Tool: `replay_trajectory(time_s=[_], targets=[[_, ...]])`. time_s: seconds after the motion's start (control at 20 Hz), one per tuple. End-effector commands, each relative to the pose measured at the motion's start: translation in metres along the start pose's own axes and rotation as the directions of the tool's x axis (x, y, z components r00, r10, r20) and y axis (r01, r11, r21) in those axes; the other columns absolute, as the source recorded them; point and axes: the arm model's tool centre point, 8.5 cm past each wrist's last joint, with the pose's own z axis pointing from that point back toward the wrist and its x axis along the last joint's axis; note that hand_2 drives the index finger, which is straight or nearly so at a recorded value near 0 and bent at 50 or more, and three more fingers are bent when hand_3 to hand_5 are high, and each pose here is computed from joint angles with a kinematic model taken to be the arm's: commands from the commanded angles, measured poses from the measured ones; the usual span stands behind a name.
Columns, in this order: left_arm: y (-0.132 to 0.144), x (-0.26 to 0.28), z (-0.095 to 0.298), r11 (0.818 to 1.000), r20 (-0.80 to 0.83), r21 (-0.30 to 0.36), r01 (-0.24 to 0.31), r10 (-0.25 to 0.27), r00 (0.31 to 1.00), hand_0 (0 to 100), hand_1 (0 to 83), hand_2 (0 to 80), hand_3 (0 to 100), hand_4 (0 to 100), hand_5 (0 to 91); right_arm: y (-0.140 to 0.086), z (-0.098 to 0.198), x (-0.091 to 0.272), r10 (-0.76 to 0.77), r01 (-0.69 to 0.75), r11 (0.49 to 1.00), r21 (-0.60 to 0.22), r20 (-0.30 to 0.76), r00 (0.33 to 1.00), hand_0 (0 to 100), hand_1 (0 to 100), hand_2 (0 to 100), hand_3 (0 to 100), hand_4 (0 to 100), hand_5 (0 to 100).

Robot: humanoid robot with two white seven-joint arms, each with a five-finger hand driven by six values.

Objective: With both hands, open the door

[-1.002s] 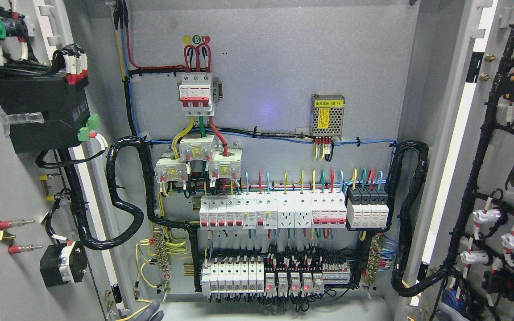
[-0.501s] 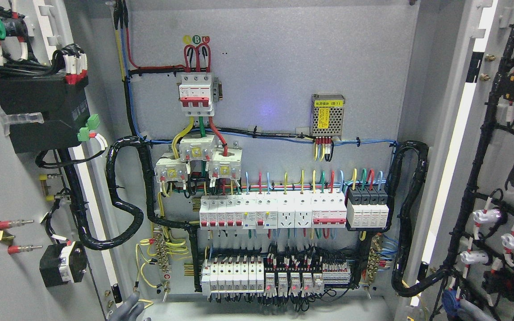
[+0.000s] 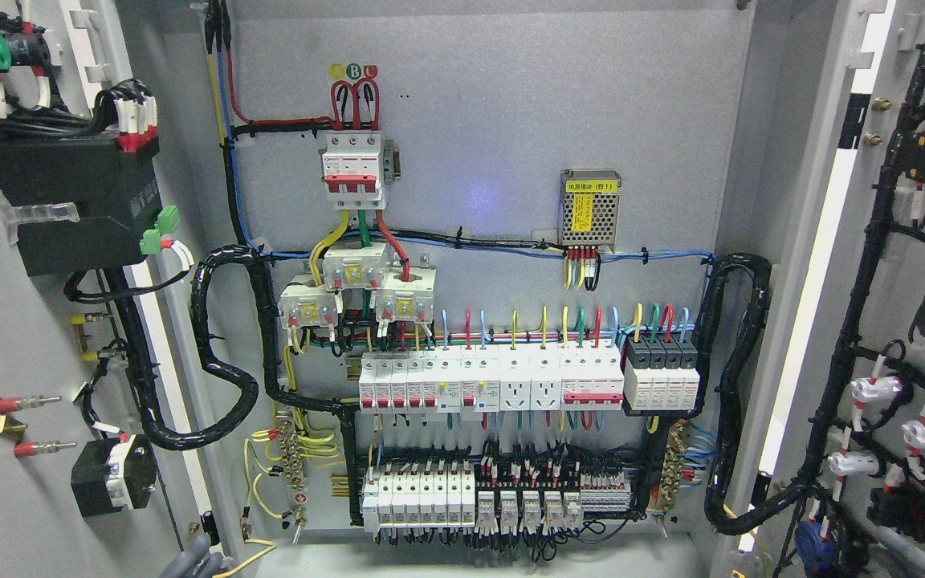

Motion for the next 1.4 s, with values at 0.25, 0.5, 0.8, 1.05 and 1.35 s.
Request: replay_trajectory(time_s=[0.25, 0.5, 0.8, 1.05, 1.35], targets=[[0.037, 0.014, -0.001, 0.997, 0.021, 0.063, 0.054, -0.055, 0.998, 0, 0.0, 0.0, 0, 0, 0.0, -0.016, 0.007, 0.004, -0.017, 0.017, 0.998, -0.058, -0.001, 1.0, 19, 0, 0, 0, 0, 0], [0.048, 0.02, -0.003, 0.995, 0.027, 0.071, 0.065, -0.067, 0.997, 0, 0.0, 0.0, 0, 0, 0.0, -0.022, 0.012, 0.009, 0.006, -0.007, 0.997, -0.075, -0.008, 1.0, 19, 0, 0, 0, 0, 0], [0.065, 0.028, -0.006, 0.993, 0.033, 0.092, 0.072, -0.076, 0.997, 0, 0.0, 0.0, 0, 0, 0.0, -0.026, 0.018, 0.011, 0.018, -0.02, 0.996, -0.086, -0.021, 1.0, 19, 0, 0, 0, 0, 0], [0.082, 0.038, -0.009, 0.989, 0.049, 0.117, 0.086, -0.093, 0.994, 0, 0.0, 0.0, 0, 0, 0.0, -0.027, 0.019, 0.013, -0.017, 0.016, 0.995, -0.101, -0.008, 1.0, 19, 0, 0, 0, 0, 0], [0.098, 0.045, -0.01, 0.986, 0.045, 0.136, 0.099, -0.106, 0.993, 0, 0.0, 0.0, 0, 0, 0.0, -0.028, 0.018, 0.013, -0.057, 0.058, 0.992, -0.108, 0.005, 0.998, 19, 0, 0, 0, 0, 0]])
